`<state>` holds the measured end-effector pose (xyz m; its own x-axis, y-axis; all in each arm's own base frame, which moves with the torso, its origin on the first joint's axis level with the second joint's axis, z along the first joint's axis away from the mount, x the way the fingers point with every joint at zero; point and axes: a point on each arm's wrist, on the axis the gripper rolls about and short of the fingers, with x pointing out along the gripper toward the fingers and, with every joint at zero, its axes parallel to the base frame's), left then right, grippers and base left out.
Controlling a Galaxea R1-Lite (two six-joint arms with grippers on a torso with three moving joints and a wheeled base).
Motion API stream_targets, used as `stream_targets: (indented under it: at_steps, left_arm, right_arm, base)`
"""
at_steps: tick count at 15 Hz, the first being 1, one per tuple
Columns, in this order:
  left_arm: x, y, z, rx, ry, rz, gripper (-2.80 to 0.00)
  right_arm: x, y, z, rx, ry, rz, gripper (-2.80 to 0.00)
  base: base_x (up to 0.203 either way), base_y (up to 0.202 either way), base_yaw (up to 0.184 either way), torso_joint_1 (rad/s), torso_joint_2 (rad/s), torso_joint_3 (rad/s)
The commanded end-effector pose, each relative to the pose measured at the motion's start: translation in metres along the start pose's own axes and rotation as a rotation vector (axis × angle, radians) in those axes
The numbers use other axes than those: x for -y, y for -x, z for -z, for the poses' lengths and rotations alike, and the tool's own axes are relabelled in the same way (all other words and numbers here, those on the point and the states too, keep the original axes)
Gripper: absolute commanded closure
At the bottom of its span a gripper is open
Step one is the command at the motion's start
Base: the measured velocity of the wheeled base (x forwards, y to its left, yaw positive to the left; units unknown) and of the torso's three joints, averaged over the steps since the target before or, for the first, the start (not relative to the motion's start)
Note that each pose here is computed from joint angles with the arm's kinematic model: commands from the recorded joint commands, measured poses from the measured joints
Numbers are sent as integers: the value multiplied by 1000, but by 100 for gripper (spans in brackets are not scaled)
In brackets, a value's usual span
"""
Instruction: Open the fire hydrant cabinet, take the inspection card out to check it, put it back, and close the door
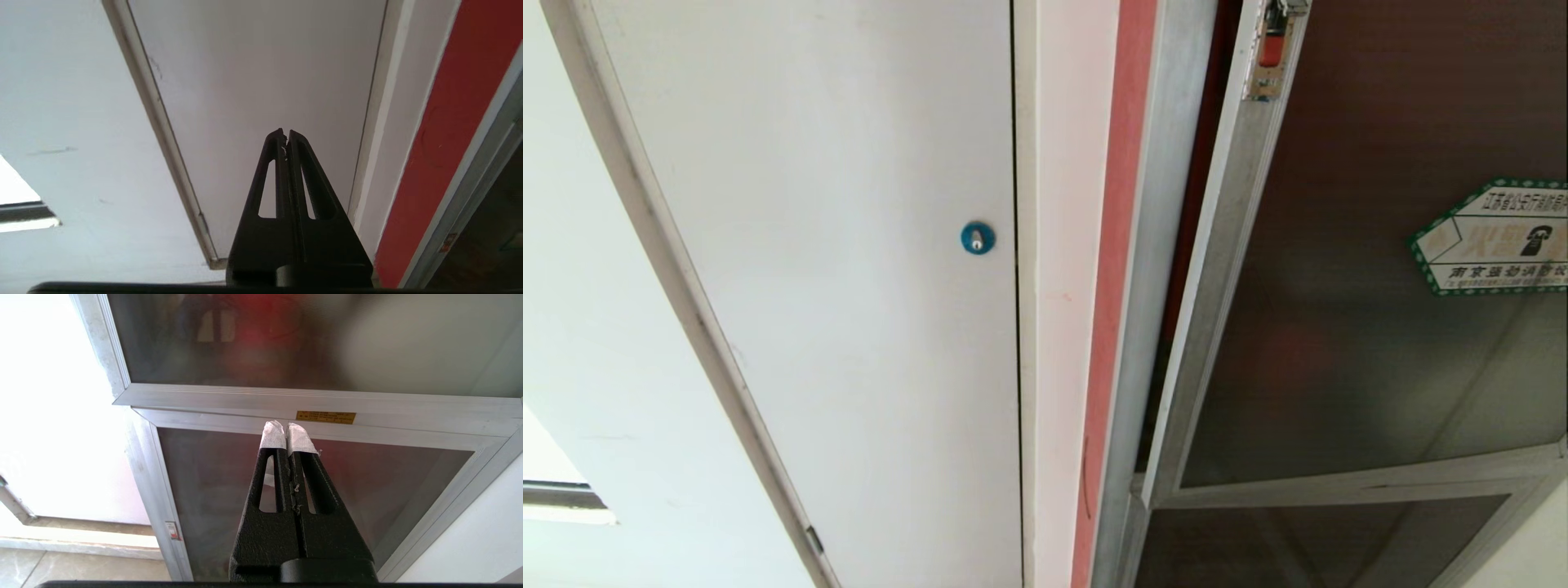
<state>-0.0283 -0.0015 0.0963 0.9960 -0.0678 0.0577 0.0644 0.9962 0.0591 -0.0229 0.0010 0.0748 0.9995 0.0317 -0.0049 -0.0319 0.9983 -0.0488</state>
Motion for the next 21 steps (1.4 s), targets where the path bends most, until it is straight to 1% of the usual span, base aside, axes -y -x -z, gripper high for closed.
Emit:
stream_targets:
  at_steps: [1,3,6,10,13,15,17,19,21]
  left_arm:
    - [-1,-3,-18,-13,1,21,0]
    - [-2,-11,-40,-34,12,67,0]
    - [-2,-28,-79,-59,79,236,0]
    - [-3,-79,-135,-141,166,454,0]
    - [2,-125,-165,-198,208,614,0]
    - [14,-150,-178,-224,216,743,0]
    - [31,-170,-184,-217,211,849,0]
    - [44,-190,-187,-175,216,902,0]
    - [53,-204,-186,-160,221,929,0]
  right_arm:
    - [0,0,0,-1,0,-1,0]
    - [0,0,0,-1,0,-1,0]
    - [0,0,0,-1,0,-1,0]
    - [0,0,0,-1,0,-1,0]
    - [0,0,0,0,1,-1,0]
    - [0,0,0,-1,0,-1,0]
    - [0,0,0,-1,0,-1,0]
    - [0,0,0,-1,2,-1,0]
    - [0,0,0,-1,0,-1,0]
  base:
    - [0,0,0,0,0,0]
    - [0,0,0,0,0,0]
    - [0,0,0,0,0,0]
    - [0,0,0,0,0,0]
    - [0,0,0,0,0,0]
    - [0,0,0,0,0,0]
    - [0,0,0,0,0,0]
    - [0,0,0,0,0,0]
    - [0,0,0,0,0,0]
